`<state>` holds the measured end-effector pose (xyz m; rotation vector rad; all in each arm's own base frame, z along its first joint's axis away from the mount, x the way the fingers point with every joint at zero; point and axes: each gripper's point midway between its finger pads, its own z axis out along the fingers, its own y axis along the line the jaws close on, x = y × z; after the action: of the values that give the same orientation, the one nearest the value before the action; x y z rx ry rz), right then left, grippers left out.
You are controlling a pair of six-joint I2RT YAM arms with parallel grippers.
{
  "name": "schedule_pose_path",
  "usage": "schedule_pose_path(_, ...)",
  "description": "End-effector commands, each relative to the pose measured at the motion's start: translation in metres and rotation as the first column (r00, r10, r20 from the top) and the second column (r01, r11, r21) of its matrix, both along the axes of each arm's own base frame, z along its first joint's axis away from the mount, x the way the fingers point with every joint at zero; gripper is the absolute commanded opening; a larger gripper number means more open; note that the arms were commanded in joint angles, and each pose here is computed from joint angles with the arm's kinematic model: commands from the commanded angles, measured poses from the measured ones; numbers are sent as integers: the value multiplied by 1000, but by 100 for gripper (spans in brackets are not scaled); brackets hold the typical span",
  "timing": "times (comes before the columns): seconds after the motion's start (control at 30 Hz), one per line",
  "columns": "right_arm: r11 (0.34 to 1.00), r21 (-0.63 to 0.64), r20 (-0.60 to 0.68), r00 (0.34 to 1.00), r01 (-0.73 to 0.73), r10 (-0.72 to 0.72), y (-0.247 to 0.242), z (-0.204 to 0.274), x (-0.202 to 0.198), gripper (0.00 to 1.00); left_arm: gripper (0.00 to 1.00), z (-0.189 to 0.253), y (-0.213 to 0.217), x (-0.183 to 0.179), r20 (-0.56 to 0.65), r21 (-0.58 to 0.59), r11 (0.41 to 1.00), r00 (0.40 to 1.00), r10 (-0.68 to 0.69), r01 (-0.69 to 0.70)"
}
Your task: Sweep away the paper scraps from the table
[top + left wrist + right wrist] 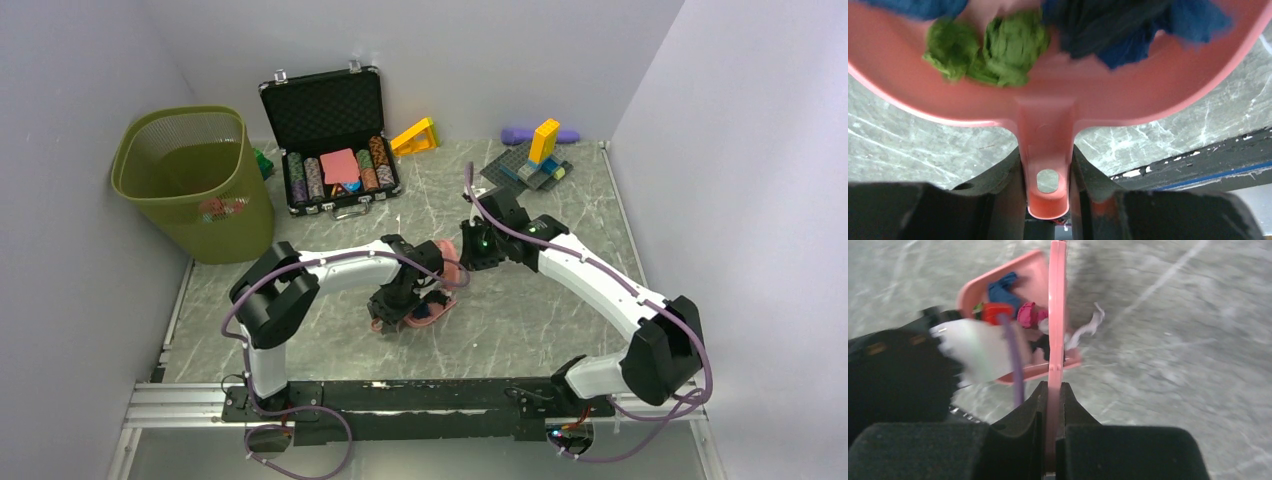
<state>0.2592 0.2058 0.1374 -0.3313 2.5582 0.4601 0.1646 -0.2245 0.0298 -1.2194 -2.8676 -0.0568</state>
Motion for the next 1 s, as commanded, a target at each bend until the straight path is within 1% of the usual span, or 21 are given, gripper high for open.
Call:
schedule_pose_path(0.0, 936, 259, 75, 971, -238, 227, 47, 48, -25, 0, 0, -1, -13, 0, -11, -38, 999, 1000, -12, 12)
schedule_pose_path(0.1, 942, 242, 94, 972, -232, 216, 37, 59, -30, 0, 0, -1, -15, 3, 5, -43, 999, 1000, 3, -3)
schedule_pose_path(0.2, 975, 158, 103, 985, -157, 141, 17, 60, -25, 0, 0, 2, -20, 6, 25, -72, 997, 999, 19, -17)
schedule_pose_path(0.33, 995, 86, 143, 989, -57, 45, -5, 67, -18, 0, 0, 9, -27, 10, 66, -133, 991, 997, 41, -32)
schedule_pose_path(0.5, 992, 117, 276, 959, 39, -70, -24, 103, -12, 0, 0, 20, -33, 14, 106, -200, 978, 992, 72, -50)
schedule_pose_path(0.57, 986, 130, 336, 930, 107, -145, -39, 120, -9, 0, 0, 24, -35, 15, 116, -219, 974, 990, 82, -55)
schedule_pose_path(0.6, 979, 134, 360, 913, 153, -192, -48, 127, -8, 0, 0, 26, -33, 18, 143, -213, 975, 986, 90, -58)
schedule_pose_path(0.73, 942, 166, 442, 832, 291, -335, -81, 149, -9, 0, 0, 36, -30, 23, 182, -226, 971, 976, 117, -75)
schedule_pose_path(0.97, 859, 259, 510, 693, 442, -510, -121, 173, -16, 0, 0, 75, -17, 32, 264, -250, 961, 947, 184, -117)
